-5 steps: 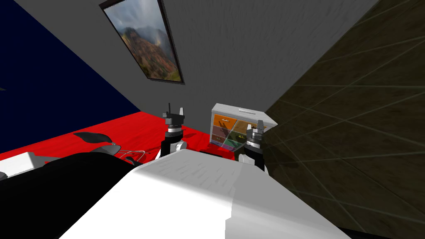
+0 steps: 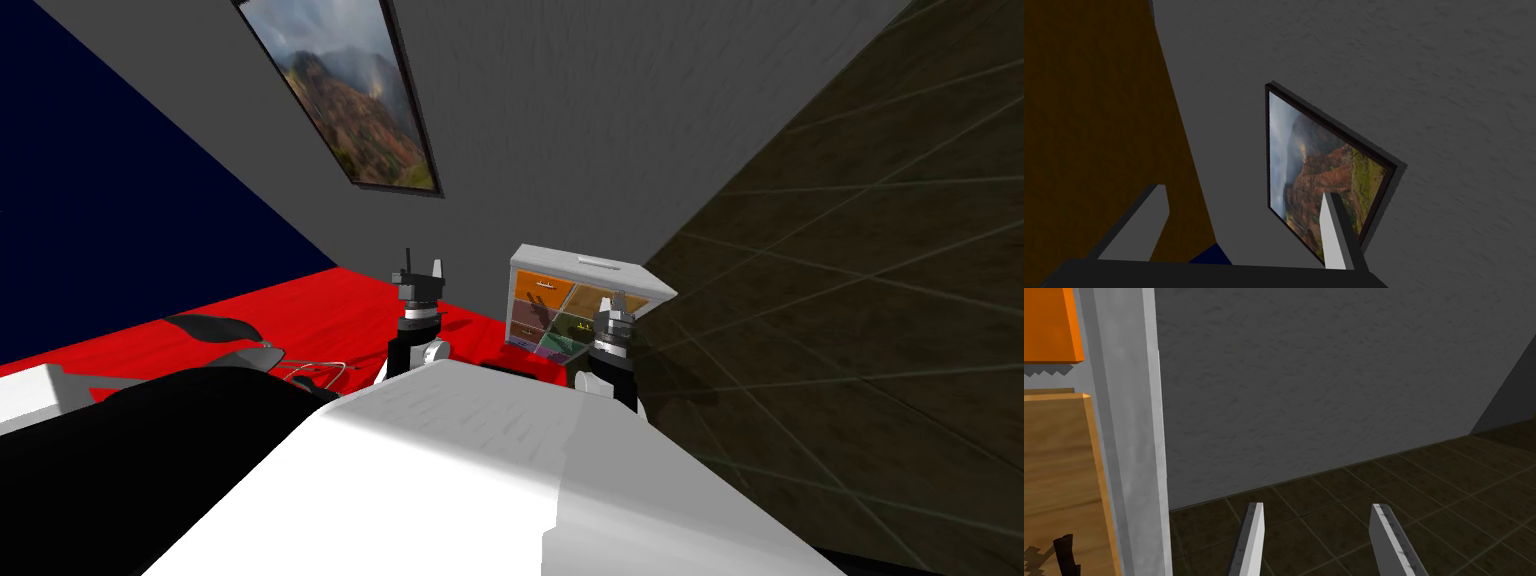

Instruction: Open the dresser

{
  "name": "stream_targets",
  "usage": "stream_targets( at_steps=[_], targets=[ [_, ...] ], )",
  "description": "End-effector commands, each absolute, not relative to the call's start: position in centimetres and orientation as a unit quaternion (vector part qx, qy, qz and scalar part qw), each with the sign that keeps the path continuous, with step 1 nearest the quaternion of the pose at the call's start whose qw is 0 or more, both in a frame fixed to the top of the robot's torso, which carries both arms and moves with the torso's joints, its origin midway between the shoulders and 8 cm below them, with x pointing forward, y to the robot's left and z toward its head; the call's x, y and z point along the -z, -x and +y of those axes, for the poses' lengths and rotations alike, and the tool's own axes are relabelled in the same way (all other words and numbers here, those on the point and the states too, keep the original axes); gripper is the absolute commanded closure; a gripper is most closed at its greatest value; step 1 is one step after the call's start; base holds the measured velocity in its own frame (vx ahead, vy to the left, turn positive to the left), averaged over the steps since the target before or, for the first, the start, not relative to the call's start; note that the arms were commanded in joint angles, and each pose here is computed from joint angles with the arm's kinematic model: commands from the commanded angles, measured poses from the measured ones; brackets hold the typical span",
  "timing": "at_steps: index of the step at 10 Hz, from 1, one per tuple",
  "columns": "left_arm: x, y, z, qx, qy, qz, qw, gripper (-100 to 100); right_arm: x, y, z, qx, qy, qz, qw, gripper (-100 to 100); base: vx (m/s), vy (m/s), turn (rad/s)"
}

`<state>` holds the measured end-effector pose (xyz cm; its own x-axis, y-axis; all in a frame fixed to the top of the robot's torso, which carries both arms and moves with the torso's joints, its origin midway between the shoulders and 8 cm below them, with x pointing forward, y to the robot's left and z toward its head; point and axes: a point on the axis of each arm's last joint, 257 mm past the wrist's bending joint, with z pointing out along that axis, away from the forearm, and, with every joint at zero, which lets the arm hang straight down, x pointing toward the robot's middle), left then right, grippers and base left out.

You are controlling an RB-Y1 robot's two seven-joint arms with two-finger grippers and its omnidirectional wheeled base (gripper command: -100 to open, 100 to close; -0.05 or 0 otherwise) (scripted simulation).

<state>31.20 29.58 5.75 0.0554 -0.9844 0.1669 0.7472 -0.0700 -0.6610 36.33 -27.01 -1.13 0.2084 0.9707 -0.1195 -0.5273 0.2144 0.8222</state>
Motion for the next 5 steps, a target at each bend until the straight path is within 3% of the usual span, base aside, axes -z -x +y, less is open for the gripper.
stream_targets(
  at_steps=[1, 4, 5],
  targets=[
    [-5.75, -31.20, 29.58, 0.661, 0.314, 0.189, 0.655, 0, 1.13, -36.33, -27.01, -0.532, -0.331, 0.335, 0.703, 0, 0.000, 0.000, 0.000],
    [-5.75, -31.20, 29.58, 0.661, 0.314, 0.189, 0.655, 0, 1.12, -36.33, -27.01, -0.532, -0.331, 0.335, 0.703, 0, 0.000, 0.000, 0.000],
    [-5.75, -31.20, 29.58, 0.661, 0.314, 0.189, 0.655, 0, 1.33, -36.40, -26.67, -0.540, -0.321, 0.346, 0.697, -100, 0.003, 0.000, 0.042]
  ],
)
